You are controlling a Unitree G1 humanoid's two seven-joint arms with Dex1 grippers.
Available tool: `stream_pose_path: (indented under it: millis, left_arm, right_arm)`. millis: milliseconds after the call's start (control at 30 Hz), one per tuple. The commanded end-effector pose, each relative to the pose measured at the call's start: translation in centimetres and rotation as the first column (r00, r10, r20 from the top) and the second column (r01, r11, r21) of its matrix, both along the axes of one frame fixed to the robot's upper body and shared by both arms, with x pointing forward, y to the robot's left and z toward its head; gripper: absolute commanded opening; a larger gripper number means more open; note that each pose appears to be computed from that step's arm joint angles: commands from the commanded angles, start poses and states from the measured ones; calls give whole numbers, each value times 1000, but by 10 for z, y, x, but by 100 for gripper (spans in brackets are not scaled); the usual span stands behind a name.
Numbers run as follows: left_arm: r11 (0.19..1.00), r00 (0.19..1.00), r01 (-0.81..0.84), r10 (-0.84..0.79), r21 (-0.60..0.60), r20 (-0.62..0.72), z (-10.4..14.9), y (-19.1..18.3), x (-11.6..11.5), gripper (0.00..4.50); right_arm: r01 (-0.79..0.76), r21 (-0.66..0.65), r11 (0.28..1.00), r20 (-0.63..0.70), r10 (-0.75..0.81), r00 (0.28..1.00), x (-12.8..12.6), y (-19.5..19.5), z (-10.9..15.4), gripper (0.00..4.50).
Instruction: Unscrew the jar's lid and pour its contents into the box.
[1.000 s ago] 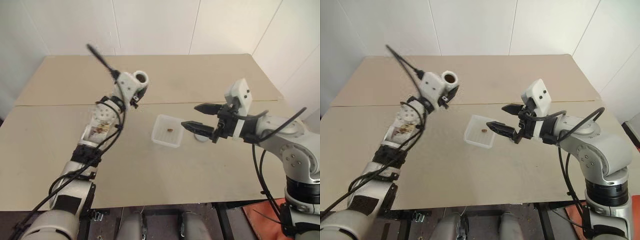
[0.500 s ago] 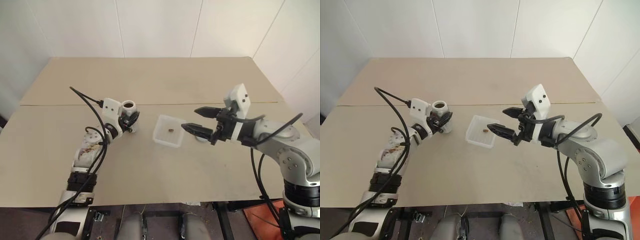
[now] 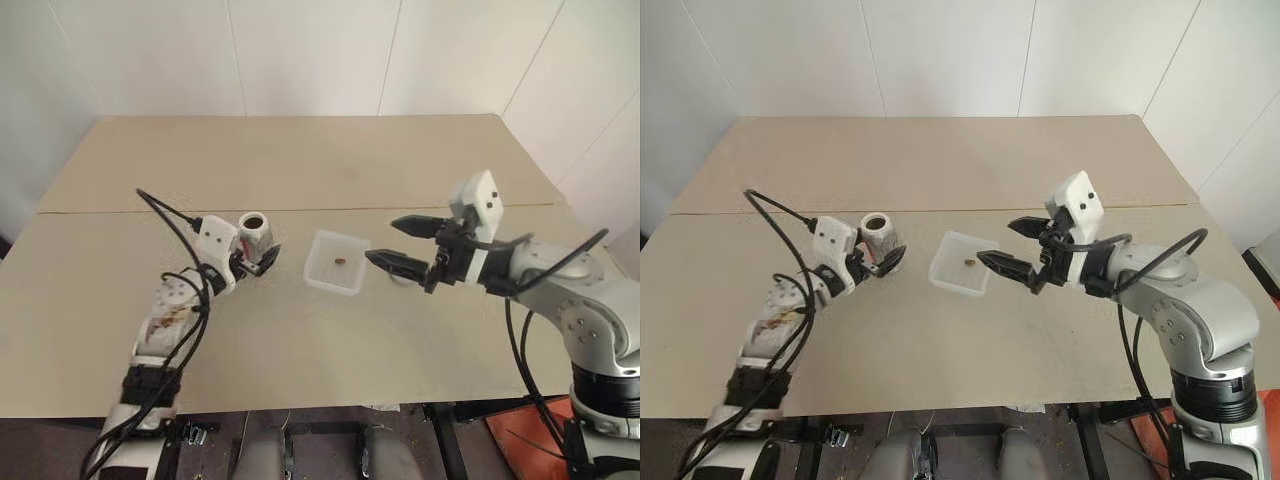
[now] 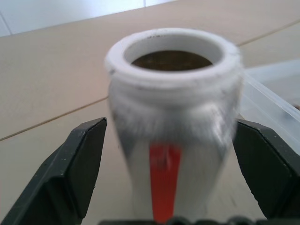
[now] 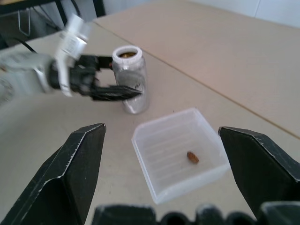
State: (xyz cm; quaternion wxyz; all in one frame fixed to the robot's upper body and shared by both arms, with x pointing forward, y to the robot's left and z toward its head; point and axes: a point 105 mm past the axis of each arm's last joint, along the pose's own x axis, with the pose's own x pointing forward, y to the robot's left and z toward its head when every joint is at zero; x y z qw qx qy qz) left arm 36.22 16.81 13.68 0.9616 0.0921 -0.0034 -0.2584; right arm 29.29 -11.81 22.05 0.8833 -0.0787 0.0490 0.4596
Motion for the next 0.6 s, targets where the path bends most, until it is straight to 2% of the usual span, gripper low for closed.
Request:
stream_pose_path:
  millis: [33, 167, 300, 600]
  left_arm:
    - [998, 997, 67, -67, 4, 45, 27, 12, -26, 446]
    - [983, 986, 157, -162, 96, 44, 50, 44, -73, 446]
    - [967, 966, 231, -241, 105, 92, 77, 50, -97, 446]
    - [968, 966, 232, -240, 92, 92, 72, 42, -96, 446]
  right_arm:
    - [12, -28, 1000, 60, -10, 998, -2, -10, 6, 450]
    - [31, -112, 993, 116, -18, 993, -6, -29, -13, 450]
    - [46, -119, 992, 141, -29, 990, -6, -54, -17, 450]
    - [73, -144, 987, 154, -51, 987, -9, -73, -15, 450]
